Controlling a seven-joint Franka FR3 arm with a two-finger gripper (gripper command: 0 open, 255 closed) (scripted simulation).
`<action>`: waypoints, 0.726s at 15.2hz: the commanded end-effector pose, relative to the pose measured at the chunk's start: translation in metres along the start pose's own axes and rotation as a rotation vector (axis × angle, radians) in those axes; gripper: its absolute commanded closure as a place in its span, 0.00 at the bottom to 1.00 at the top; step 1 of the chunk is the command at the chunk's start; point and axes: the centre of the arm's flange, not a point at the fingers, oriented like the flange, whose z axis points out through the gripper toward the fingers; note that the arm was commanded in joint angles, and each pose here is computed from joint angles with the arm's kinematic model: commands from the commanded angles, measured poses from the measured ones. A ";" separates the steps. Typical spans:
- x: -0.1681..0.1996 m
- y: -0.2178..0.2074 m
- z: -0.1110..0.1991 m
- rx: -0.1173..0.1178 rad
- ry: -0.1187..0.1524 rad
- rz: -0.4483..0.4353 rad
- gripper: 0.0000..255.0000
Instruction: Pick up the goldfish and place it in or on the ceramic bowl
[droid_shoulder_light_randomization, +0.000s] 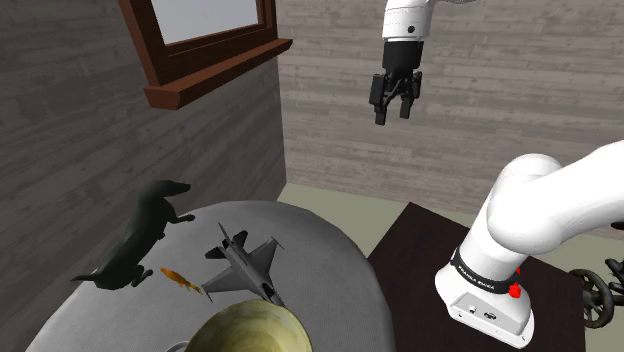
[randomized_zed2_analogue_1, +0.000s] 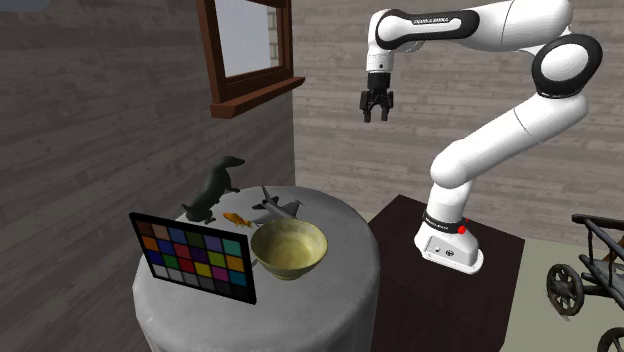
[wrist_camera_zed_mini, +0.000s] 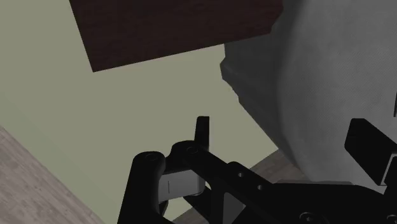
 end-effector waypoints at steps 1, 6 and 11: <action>0.000 0.000 0.000 0.000 0.000 0.000 0.00; 0.022 -0.049 0.034 0.007 0.025 -0.058 0.00; 0.043 -0.100 0.067 0.013 0.050 -0.116 0.00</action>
